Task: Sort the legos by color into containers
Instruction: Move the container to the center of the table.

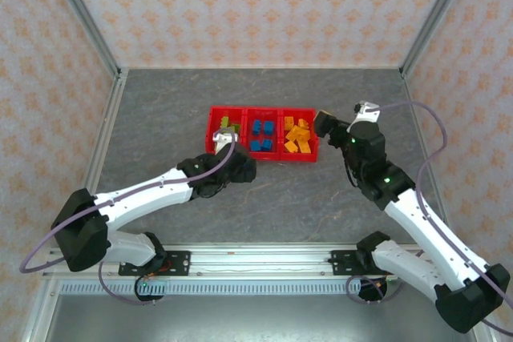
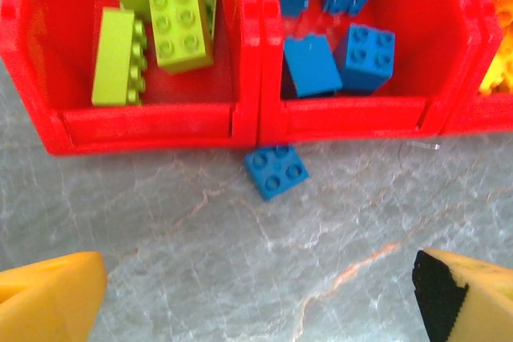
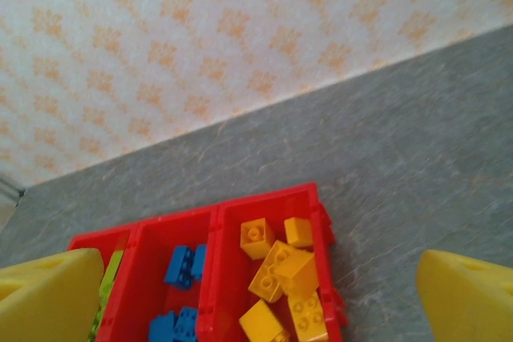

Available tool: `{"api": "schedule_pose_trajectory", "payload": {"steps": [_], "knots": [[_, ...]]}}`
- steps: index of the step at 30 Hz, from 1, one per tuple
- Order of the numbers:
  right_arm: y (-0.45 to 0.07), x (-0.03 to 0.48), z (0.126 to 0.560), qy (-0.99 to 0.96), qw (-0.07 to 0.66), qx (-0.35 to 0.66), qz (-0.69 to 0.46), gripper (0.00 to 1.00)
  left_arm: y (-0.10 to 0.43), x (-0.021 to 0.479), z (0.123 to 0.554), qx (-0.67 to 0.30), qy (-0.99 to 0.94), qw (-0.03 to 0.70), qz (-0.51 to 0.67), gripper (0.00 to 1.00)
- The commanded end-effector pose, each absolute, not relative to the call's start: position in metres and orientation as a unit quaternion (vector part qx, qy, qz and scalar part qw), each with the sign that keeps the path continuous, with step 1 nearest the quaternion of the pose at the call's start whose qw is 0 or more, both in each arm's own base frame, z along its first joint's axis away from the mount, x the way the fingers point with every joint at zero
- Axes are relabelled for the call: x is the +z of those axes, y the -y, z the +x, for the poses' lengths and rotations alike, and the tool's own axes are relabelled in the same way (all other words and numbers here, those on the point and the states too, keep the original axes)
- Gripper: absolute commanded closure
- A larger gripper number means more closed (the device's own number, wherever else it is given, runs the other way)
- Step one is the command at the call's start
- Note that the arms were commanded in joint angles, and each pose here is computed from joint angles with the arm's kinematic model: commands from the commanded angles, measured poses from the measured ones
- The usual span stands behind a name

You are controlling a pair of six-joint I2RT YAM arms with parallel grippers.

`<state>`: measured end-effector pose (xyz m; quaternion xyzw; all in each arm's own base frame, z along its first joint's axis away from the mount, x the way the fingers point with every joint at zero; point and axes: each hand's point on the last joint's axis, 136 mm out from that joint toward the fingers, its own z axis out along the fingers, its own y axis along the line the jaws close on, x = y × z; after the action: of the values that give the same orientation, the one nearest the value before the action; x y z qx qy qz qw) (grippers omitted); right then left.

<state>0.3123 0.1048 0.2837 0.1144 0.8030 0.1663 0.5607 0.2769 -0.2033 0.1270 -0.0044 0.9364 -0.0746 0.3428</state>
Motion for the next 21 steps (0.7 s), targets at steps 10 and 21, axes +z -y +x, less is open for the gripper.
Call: {"api": "schedule_pose_trajectory", "payload": {"steps": [10, 21], "knots": [[-0.146, 0.291, 0.329, -0.822, 0.515, 0.231, 0.083, 0.00, 0.232, 0.068, 0.281, -0.117, -0.950, 0.280, -0.070, 0.01], [-0.129, 0.295, 0.321, -0.820, 0.532, 0.195, 0.085, 0.00, 0.253, 0.038, 0.325, -0.049, -0.963, 0.257, -0.065, 0.01]]}}
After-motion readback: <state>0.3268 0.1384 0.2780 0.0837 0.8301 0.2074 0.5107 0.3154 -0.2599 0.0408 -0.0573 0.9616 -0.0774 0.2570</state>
